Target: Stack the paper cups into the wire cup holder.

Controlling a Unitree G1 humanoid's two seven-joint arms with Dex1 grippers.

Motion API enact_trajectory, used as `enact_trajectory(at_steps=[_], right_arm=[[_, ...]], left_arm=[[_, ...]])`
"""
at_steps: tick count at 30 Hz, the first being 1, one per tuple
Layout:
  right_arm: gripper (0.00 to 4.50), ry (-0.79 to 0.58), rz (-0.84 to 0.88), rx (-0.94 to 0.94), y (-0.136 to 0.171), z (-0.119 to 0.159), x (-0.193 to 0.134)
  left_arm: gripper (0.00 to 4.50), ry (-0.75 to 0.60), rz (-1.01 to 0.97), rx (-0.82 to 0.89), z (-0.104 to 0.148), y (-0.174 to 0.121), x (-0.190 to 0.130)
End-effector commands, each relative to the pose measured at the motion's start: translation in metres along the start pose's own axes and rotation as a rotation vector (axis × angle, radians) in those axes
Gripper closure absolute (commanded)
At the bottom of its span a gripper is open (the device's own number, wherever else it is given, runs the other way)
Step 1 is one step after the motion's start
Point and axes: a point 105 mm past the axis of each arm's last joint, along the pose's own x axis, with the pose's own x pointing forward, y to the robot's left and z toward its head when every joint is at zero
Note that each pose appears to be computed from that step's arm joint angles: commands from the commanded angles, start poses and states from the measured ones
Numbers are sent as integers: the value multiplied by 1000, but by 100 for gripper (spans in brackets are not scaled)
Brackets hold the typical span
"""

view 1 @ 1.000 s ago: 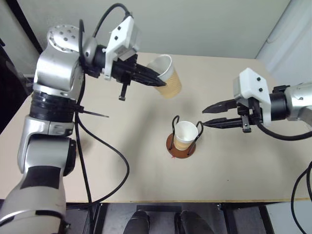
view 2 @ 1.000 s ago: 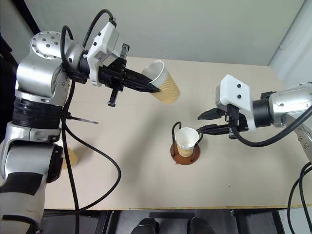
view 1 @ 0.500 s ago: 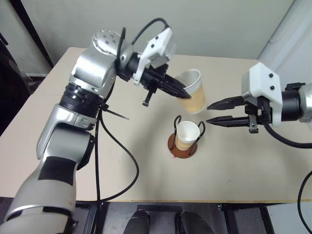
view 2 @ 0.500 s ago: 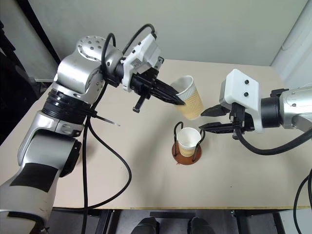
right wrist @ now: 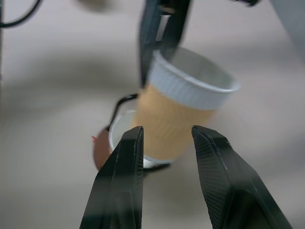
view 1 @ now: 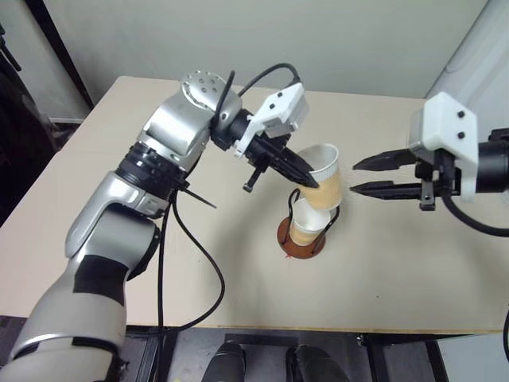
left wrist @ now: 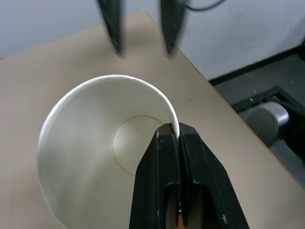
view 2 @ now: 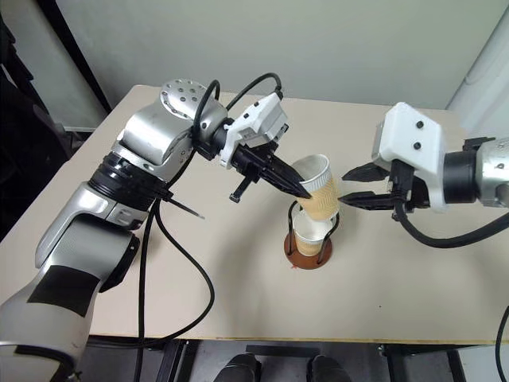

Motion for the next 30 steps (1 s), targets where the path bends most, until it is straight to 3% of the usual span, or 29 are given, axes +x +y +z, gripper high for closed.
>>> enact_trajectory(at_steps=[1, 11, 27, 30], right_arm=[[288, -10, -71, -40, -9, 6, -13], [288, -15, -77, -42, -8, 7, -13], [288, -18, -76, -36, -9, 6, -10], [288, -19, -77, -34, -9, 6, -10]], left_arm=[[449, 10, -68, 61, 5, -7, 4], [449, 110, -82, 110, -14, -6, 10], [449, 154, -98, 133, -23, -2, 19], [389, 169, -105, 140, -23, -2, 19]])
